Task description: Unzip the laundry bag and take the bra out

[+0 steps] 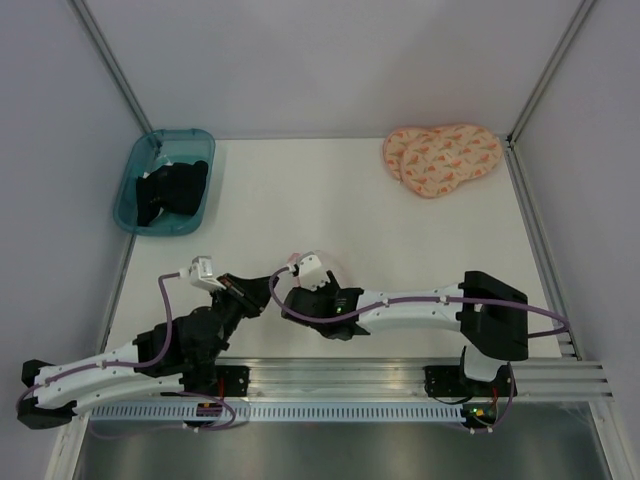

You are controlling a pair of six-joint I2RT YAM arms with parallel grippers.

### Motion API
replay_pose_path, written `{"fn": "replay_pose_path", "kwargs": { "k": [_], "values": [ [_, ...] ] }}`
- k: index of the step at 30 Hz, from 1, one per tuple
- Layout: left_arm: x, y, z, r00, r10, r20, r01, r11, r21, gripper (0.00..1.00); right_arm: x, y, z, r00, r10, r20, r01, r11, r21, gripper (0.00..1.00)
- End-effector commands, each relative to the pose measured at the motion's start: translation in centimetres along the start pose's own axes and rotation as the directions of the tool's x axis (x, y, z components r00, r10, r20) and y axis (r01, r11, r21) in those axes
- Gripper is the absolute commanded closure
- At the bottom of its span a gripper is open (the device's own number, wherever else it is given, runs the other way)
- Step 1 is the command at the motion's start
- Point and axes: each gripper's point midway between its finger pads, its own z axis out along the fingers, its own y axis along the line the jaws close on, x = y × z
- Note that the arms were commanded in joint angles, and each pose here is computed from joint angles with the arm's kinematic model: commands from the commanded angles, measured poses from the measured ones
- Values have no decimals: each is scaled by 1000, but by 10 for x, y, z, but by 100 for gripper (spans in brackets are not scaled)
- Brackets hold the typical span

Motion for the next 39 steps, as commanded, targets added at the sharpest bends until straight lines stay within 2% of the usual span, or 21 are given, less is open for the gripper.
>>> {"fn": "replay_pose_path", "kwargs": {
  "k": [1, 3, 4, 5, 6, 9, 14, 16, 20, 24, 25, 27, 28, 29, 31, 33, 37, 39],
  "values": [
    [-1, 8, -3, 1000, 25, -8, -25, 999, -27, 83, -8, -21, 7, 993, -110, 39, 102, 979, 179, 46],
    [0, 9, -3, 1000, 26, -10, -26, 999, -28, 85, -9, -30, 9, 991, -127, 53, 110, 965, 239, 62],
    [1, 11, -3, 1000, 27, -12, -28, 999, -31, 85, -7, -35, 9, 989, -142, 50, 125, 957, 260, 85],
    [1, 12, -4, 1000, 29, -10, -29, 999, -31, 86, -8, -36, 6, 987, -147, 59, 126, 956, 266, 98],
    [0, 13, -3, 999, 32, -7, -32, 999, -35, 87, -12, -39, 1, 986, -152, 73, 128, 956, 266, 99],
    [-2, 14, -3, 999, 45, 5, -44, 998, -41, 88, -13, -41, -10, 978, -178, 105, 151, 963, 225, 100],
    [-10, 18, 0, 994, 102, 44, -98, 992, -78, 86, 0, -45, -26, 954, -278, 116, 267, 958, 101, 100],
    [-12, 17, 3, 990, 130, 58, -124, 988, -93, 82, -2, -49, -40, 942, -282, 182, 272, 959, 79, 100],
    [-13, 3, 5, 981, 189, 43, -186, 981, -60, 79, -12, -69, -72, 888, -321, 328, 282, 946, 161, 100],
    [-7, -36, 0, 986, 167, -23, -164, 982, 90, 64, -16, -89, -92, 856, -306, 416, 225, 946, 233, 100],
    [5, -45, -2, 982, 167, -86, -155, 979, 132, 57, -16, -95, -96, 851, -304, 428, 209, 944, 255, 100],
    [9, -63, -7, 978, 149, -143, -123, 976, 177, 45, -17, -108, -100, 844, -291, 451, 158, 938, 309, 100],
    [20, -72, -12, 969, 139, -206, -94, 972, 215, 38, -17, -112, -102, 842, -281, 460, 136, 937, 322, 99],
    [25, -80, -13, 961, 135, -240, -79, 971, 227, 26, -18, -116, -103, 842, -252, 476, 99, 941, 323, 99],
    [41, -93, -19, 937, 120, -328, -29, 963, 269, 15, -19, -126, -107, 835, -234, 497, 58, 937, 345, 100],
    [53, -100, -22, 916, 101, -387, 8, 963, 270, 11, -21, -135, -113, 828, -195, 527, -4, 936, 352, 100],
    [55, -100, -23, 912, 25, -409, 86, 964, 251, 5, -27, -156, -128, 794, -91, 601, -141, 934, 328, 100],
    [59, -97, -22, 906, -30, -422, 140, 963, 232, 2, -24, -160, -129, 788, -87, 609, -146, 935, 322, 99]
  ]
}}
